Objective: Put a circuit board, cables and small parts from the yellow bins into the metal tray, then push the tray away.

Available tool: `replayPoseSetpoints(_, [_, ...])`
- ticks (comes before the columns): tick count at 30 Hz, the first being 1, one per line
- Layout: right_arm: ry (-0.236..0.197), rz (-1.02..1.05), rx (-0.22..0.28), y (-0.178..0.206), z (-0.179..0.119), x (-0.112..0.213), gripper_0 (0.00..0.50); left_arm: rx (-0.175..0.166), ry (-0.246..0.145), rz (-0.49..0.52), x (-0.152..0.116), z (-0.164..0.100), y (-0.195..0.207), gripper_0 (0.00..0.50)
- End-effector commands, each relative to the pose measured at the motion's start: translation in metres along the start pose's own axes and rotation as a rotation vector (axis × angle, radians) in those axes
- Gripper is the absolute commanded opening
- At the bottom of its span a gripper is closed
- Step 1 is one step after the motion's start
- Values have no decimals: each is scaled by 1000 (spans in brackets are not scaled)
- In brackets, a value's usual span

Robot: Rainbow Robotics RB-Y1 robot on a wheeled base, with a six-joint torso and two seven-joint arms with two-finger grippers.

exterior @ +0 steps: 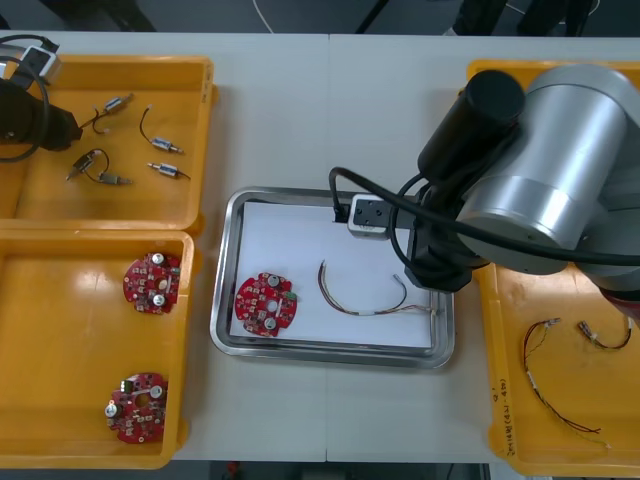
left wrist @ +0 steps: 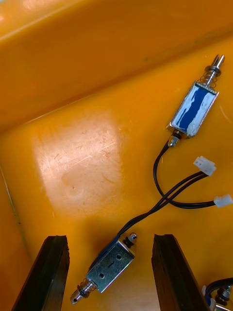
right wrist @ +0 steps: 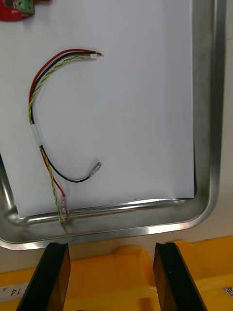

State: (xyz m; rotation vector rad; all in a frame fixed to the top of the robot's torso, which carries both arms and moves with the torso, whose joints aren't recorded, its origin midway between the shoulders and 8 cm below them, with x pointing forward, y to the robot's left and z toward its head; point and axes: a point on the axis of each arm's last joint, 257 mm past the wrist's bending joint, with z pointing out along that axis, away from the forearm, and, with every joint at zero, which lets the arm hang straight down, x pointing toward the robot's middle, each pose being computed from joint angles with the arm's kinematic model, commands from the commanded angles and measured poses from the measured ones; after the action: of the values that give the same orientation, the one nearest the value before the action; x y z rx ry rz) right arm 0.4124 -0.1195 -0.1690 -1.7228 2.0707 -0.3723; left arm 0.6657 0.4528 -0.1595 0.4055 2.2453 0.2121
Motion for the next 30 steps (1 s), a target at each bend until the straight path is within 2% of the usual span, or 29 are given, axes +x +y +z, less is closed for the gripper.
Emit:
replayPoseSetpoints(1, [-66, 90, 71, -25, -26, -2, 500, -12, -46, 115, -31, -3, -2, 500])
replayPoseSetpoints(6, [-79, 166, 108, -49, -39, 16, 500, -10, -40, 116, -26, 0, -4, 500])
replayPoseSetpoints(11, [-73, 239, 150, -69, -48, 38, 500, -8, -41, 108, -20, 2, -4, 500])
replayPoseSetpoints(16, [-62, 335, 224, -99, -62, 68, 500, -3, -48, 107, -17, 4, -5, 500])
replayPoseSetpoints(19, [-51, 389, 234, -110, -65, 84, 500, 0, -51, 106, -17, 4, -6, 500])
replayPoseSetpoints(30, [-25, 649, 219, -150, -66, 153, 500, 4, -37, 113, -8, 6, -7, 500])
